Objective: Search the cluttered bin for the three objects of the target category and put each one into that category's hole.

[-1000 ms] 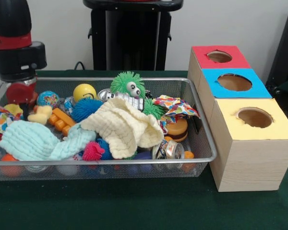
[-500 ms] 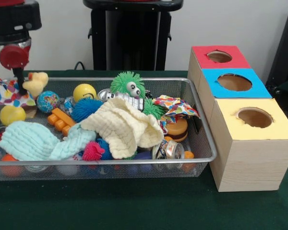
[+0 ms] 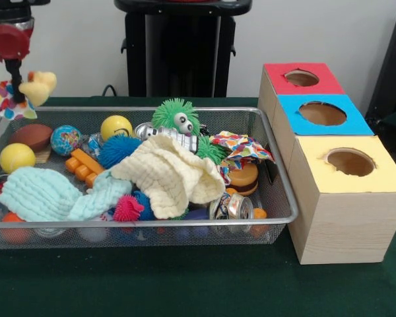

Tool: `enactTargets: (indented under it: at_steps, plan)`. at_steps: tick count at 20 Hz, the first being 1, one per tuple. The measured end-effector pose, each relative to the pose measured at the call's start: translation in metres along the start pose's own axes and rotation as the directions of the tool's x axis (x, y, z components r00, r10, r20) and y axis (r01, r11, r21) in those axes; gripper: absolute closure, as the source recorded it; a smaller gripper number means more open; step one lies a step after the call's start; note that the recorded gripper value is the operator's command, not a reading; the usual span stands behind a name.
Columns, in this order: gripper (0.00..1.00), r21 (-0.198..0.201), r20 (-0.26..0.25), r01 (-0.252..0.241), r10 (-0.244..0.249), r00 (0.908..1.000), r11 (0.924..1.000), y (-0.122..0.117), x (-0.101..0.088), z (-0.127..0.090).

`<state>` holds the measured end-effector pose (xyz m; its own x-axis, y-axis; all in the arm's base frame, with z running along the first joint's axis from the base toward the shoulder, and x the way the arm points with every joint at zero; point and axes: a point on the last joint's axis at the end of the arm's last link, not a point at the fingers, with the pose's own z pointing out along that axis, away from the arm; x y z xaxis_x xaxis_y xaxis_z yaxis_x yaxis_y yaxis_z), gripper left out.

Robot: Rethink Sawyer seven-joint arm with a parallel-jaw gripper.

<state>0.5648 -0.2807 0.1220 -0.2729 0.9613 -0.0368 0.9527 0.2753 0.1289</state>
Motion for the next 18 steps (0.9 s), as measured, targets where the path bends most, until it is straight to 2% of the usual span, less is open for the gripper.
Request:
enactTargets:
  at_steps: [5,6,8,14,18]
  plan:
    - [1.0,-0.01,-0.024,-0.011,0.01,0.9997,0.9999,0.015,0.029,-0.012]
    - [1.0,-0.014,-0.042,-0.014,0.014,0.999,0.9998,0.024,0.046,-0.014]
    - [1.0,-0.014,-0.056,-0.017,0.016,0.9983,0.9998,0.028,0.057,-0.015]
    - [1.0,-0.009,-0.117,-0.025,0.024,0.9929,0.9996,0.043,0.112,-0.011]
    - [1.0,-0.013,-0.116,-0.044,0.042,0.9923,0.9989,0.042,0.122,-0.007]
